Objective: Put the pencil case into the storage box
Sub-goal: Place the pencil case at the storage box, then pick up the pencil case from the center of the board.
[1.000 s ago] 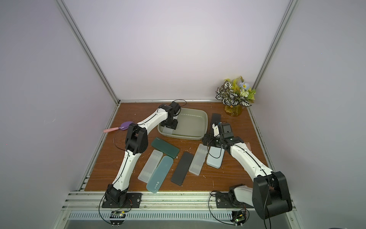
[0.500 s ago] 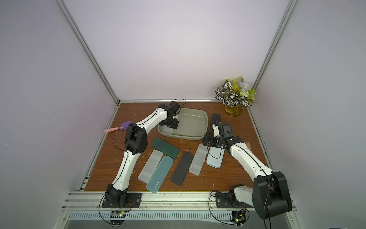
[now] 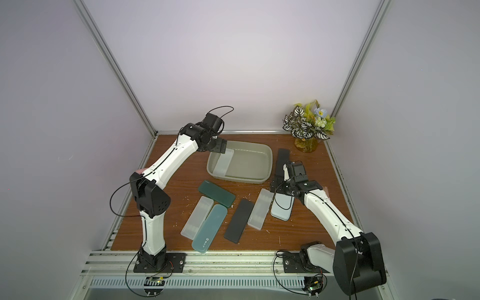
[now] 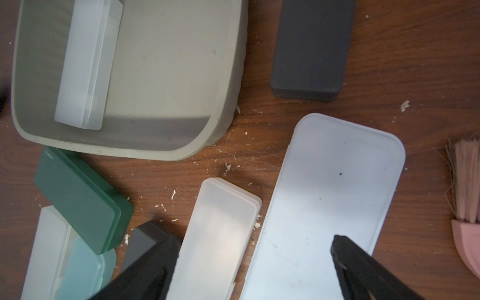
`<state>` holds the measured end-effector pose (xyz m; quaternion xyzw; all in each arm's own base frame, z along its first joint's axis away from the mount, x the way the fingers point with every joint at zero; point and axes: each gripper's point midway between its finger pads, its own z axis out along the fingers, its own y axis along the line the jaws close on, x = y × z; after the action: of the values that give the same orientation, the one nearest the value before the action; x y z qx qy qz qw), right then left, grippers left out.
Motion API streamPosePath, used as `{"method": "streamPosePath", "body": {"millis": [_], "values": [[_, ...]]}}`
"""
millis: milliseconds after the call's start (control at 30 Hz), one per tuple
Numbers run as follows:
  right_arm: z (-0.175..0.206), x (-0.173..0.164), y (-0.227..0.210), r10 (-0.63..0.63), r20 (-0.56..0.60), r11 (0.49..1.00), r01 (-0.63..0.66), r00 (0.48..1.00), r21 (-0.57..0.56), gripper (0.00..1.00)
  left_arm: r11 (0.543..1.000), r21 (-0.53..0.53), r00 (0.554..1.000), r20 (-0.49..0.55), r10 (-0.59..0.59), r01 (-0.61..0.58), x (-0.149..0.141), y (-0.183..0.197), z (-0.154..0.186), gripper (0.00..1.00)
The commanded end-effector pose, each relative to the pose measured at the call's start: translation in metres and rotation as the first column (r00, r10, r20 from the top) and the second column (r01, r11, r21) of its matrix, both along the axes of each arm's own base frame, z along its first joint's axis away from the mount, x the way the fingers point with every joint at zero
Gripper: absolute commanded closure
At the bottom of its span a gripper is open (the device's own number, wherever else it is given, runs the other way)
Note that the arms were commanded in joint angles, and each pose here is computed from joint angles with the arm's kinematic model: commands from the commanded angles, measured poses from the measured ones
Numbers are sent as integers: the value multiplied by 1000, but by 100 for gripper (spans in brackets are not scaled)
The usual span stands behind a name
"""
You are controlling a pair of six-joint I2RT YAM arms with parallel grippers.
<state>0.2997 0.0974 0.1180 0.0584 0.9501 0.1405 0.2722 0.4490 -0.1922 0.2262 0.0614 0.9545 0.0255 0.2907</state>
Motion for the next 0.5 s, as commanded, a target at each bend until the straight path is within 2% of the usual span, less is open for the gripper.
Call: {"method": "streamPosePath", "body": {"millis": [0,233,467], "values": [[17,7,-7,-42,39,999,43,998,-26,0,995,86,997,-57,55,-50,-18,23,-21,3],[28,43,-23,-86,61,988,93,994,-126,0,991,86,992,-64,108,-103,-40,53,-17,3],[24,95,-38,-138,55,980,144,989,-138,0,987,84,988,-69,140,-134,-52,74,-14,2]]}}
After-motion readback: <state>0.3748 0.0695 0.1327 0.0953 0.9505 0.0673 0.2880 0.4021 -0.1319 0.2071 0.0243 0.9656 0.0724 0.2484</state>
